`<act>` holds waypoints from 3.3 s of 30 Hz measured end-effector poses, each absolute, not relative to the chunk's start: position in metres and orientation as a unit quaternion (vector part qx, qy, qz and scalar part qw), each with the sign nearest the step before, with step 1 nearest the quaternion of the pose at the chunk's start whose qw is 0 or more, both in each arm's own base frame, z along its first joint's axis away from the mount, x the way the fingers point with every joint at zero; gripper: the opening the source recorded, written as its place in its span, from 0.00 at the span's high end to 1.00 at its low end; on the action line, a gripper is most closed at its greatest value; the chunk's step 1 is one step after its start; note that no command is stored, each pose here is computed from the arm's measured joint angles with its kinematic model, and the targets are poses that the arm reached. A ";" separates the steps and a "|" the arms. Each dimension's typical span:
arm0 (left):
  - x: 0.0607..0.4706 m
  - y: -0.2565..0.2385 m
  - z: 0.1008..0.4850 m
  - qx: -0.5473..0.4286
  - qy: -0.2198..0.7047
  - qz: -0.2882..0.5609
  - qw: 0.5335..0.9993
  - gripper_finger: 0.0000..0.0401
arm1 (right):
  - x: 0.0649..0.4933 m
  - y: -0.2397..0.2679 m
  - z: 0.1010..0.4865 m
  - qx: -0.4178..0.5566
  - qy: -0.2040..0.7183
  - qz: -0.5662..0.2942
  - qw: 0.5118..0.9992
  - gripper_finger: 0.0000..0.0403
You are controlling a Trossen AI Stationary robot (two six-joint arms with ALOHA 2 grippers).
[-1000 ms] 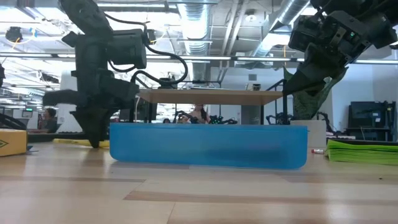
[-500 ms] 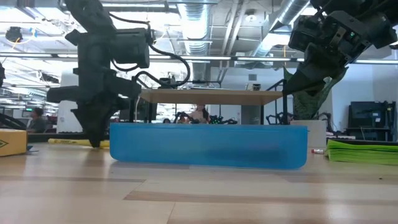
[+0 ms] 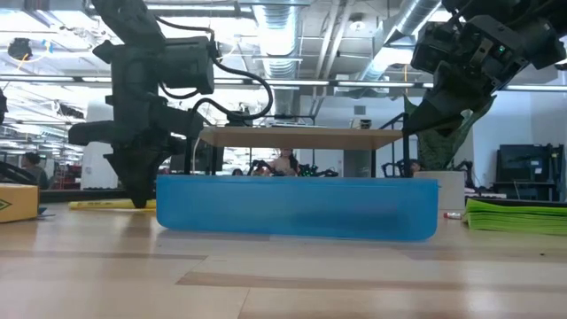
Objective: Pack school essentials
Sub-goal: Put the yellow pen into the blue supply box
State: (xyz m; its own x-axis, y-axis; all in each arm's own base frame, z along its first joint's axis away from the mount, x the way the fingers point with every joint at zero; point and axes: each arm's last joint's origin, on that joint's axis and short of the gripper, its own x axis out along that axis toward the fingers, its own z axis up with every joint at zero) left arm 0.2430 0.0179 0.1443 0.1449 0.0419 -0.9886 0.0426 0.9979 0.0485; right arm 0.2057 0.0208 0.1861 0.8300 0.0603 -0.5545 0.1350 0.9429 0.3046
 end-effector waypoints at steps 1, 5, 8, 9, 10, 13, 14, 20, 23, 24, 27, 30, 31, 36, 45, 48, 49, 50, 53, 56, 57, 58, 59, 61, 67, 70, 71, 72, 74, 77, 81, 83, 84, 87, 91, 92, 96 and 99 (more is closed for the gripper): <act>0.243 0.017 0.144 0.034 0.654 0.000 0.756 1.00 | 0.206 0.021 0.186 0.168 0.291 -0.020 0.942 0.78; 0.243 0.016 0.144 0.039 0.655 -0.001 0.755 1.00 | 0.206 0.021 0.186 0.168 0.291 -0.020 0.942 0.78; 0.243 0.015 0.144 0.036 0.656 0.000 0.754 1.00 | 0.206 0.021 0.186 0.168 0.291 -0.020 0.942 0.78; 0.242 0.013 0.144 0.035 0.657 0.001 0.753 1.00 | 0.206 0.021 0.186 0.168 0.291 -0.020 0.942 0.78; 0.242 0.012 0.144 0.033 0.658 0.001 0.752 1.00 | 0.206 0.021 0.186 0.168 0.291 -0.020 0.942 0.78; 0.243 0.007 0.145 0.034 0.658 -0.001 0.753 1.00 | 0.206 0.021 0.186 0.168 0.291 -0.020 0.942 0.78; 0.243 0.005 0.145 0.034 0.658 -0.002 0.752 1.00 | 0.206 0.021 0.186 0.168 0.291 -0.020 0.942 0.78; 0.251 -0.006 0.157 0.044 0.651 -0.005 0.758 0.99 | 0.206 0.021 0.186 0.168 0.291 -0.020 0.942 0.78; 0.255 -0.010 0.165 0.050 0.648 -0.003 0.760 0.99 | 0.206 0.021 0.186 0.168 0.291 -0.020 0.942 0.78; 0.257 -0.012 0.168 0.052 0.645 -0.002 0.762 1.00 | 0.206 0.021 0.186 0.168 0.291 -0.020 0.942 0.78; 0.262 -0.017 0.176 0.063 0.639 0.003 0.767 1.00 | 0.206 0.021 0.186 0.168 0.291 -0.020 0.942 0.78; 0.266 -0.021 0.183 0.074 0.630 0.004 0.773 1.00 | 0.206 0.021 0.186 0.168 0.291 -0.020 0.942 0.78; 0.267 -0.022 0.185 0.075 0.629 0.003 0.774 1.00 | 0.206 0.021 0.186 0.168 0.291 -0.020 0.942 0.78; 0.272 -0.031 0.196 0.081 0.619 -0.006 0.782 1.00 | 0.206 0.021 0.186 0.168 0.291 -0.020 0.942 0.78; 0.282 -0.052 0.226 0.093 0.588 -0.015 0.803 1.00 | 0.206 0.021 0.186 0.168 0.291 -0.020 0.942 0.78; 0.285 -0.062 0.235 0.096 0.572 -0.025 0.814 1.00 | 0.206 0.021 0.186 0.168 0.291 -0.020 0.942 0.78; 0.284 -0.064 0.236 0.100 0.572 -0.027 0.813 1.00 | 0.206 0.021 0.186 0.168 0.291 -0.020 0.942 0.78; 0.282 -0.065 0.236 0.105 0.578 -0.027 0.809 1.00 | 0.206 0.021 0.186 0.168 0.291 -0.020 0.942 0.78; 0.276 -0.066 0.234 0.111 0.602 -0.033 0.790 1.00 | 0.206 0.021 0.186 0.168 0.291 -0.020 0.942 0.78; 0.272 -0.064 0.222 0.107 0.613 -0.056 0.781 1.00 | 0.206 0.021 0.186 0.168 0.291 -0.020 0.942 0.78; 0.271 -0.061 0.217 0.102 0.618 -0.061 0.777 1.00 | 0.206 0.021 0.186 0.168 0.291 -0.020 0.942 0.78; 0.270 -0.058 0.211 0.097 0.621 -0.063 0.776 1.00 | 0.206 0.021 0.186 0.168 0.291 -0.020 0.942 0.78; 0.267 -0.053 0.205 0.089 0.622 -0.062 0.775 1.00 | 0.206 0.021 0.186 0.168 0.291 -0.020 0.942 0.78; 0.261 -0.042 0.196 0.075 0.627 -0.052 0.773 1.00 | 0.206 0.021 0.186 0.168 0.291 -0.020 0.942 0.78; 0.241 -0.026 0.193 0.046 0.566 -0.041 0.822 1.00 | 0.206 0.021 0.186 0.168 0.291 -0.020 0.942 0.78; 0.232 -0.023 0.184 0.030 0.544 -0.053 0.837 0.97 | 0.206 0.021 0.186 0.168 0.292 -0.020 0.941 0.78; 0.229 -0.022 0.180 0.026 0.544 -0.055 0.837 0.95 | 0.206 0.021 0.186 0.168 0.291 -0.020 0.942 0.78; 0.227 -0.021 0.176 0.023 0.547 -0.054 0.835 0.92 | 0.206 0.021 0.186 0.168 0.291 -0.020 0.942 0.78; 0.223 -0.019 0.168 0.029 0.553 -0.039 0.832 0.85 | 0.206 0.021 0.186 0.168 0.290 -0.020 0.942 0.78; 0.223 -0.017 0.162 0.048 0.555 -0.011 0.830 0.74 | 0.206 0.021 0.186 0.168 0.291 -0.020 0.942 0.78; 0.228 -0.016 0.160 0.075 0.542 -0.007 0.837 0.61 | 0.206 0.021 0.186 0.168 0.290 -0.020 0.942 0.78; 0.229 -0.016 0.157 0.087 0.547 -0.008 0.833 0.57 | 0.206 0.021 0.186 0.168 0.291 -0.020 0.942 0.78; 0.231 -0.015 0.154 0.090 0.550 -0.008 0.830 0.55 | 0.206 0.021 0.186 0.168 0.291 -0.020 0.942 0.78; 0.234 -0.012 0.142 0.088 0.574 -0.004 0.814 0.54 | 0.206 0.021 0.186 0.168 0.289 -0.020 0.942 0.78; 0.239 -0.009 0.130 0.083 0.588 -0.005 0.805 0.56 | 0.206 0.021 0.186 0.168 0.291 -0.020 0.942 0.78; 0.240 -0.008 0.128 0.077 0.591 -0.008 0.803 0.57 | 0.206 0.021 0.186 0.168 0.291 -0.020 0.942 0.78; 0.242 -0.004 0.121 0.052 0.608 -0.022 0.792 0.67 | 0.206 0.021 0.186 0.168 0.291 -0.020 0.942 0.78; 0.242 -0.002 0.120 0.029 0.611 -0.027 0.791 0.79 | 0.206 0.021 0.186 0.168 0.291 -0.020 0.942 0.78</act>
